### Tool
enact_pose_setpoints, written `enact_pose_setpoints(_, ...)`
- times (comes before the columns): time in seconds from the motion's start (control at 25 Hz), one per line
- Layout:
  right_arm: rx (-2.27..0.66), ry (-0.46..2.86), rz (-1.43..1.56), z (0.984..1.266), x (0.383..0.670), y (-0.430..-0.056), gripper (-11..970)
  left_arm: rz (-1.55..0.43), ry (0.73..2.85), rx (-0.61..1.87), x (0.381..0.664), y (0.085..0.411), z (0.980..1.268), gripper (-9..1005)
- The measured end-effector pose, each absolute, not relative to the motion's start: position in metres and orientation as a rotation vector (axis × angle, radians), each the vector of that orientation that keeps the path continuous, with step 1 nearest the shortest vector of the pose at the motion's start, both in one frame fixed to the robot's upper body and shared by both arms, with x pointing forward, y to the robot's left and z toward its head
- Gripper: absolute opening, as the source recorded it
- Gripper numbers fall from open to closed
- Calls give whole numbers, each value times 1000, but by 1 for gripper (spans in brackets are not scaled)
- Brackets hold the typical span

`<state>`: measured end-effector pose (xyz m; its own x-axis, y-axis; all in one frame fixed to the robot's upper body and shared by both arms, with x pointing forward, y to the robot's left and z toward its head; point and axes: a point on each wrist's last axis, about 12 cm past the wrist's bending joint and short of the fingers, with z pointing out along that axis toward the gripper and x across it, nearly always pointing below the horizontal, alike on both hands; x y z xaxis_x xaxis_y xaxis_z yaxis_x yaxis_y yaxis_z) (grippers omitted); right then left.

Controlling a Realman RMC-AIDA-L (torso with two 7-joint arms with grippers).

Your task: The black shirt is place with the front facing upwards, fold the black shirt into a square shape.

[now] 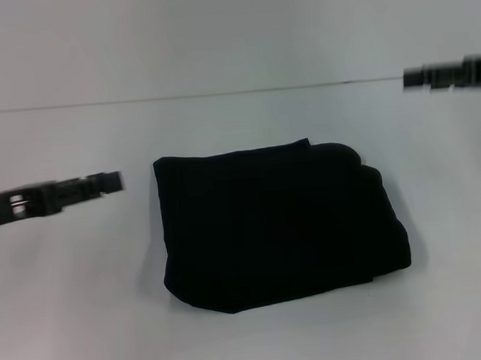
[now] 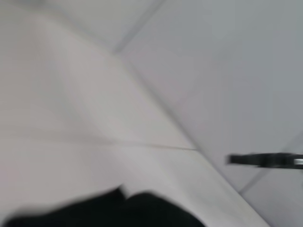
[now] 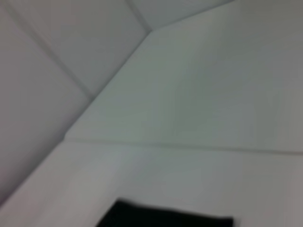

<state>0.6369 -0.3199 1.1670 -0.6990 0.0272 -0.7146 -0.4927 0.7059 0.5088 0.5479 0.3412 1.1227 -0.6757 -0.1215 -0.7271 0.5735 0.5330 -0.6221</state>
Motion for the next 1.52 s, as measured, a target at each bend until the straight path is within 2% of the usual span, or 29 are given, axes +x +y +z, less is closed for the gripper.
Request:
enact_pose_setpoints(0.08, -467, 2152, 892, 1151, 627, -312, 697, -1108, 1948, 509, 553, 328, 1121, 370)
enact_pose_setpoints(0.16, -539, 2116, 878, 1135, 617, -302, 739, -1025, 1965, 602, 564, 314, 1116, 465)
enact_pose_setpoints(0.24, -585, 2087, 867, 1126, 610, -293, 703, -974, 2003, 675, 573, 301, 1113, 560)
enact_pose_setpoints(0.32, -623, 2060, 859, 1118, 604, -284, 666, -956, 2015, 743, 580, 290, 1114, 789)
enact_pose_setpoints(0.48, -684, 2018, 846, 1110, 598, -271, 594, -963, 2011, 841, 588, 273, 1122, 848)
enact_pose_setpoints(0.72, -846, 1942, 854, 1108, 593, -258, 727, -989, 2042, 903, 595, 255, 1126, 937)
enact_pose_setpoints(0.92, -948, 1883, 889, 1111, 587, -251, 932, -1003, 2052, 914, 594, 246, 1123, 952)
enact_pose_setpoints(1.52, -1010, 1843, 849, 1106, 583, -253, 944, -1032, 2058, 866, 598, 240, 1126, 952)
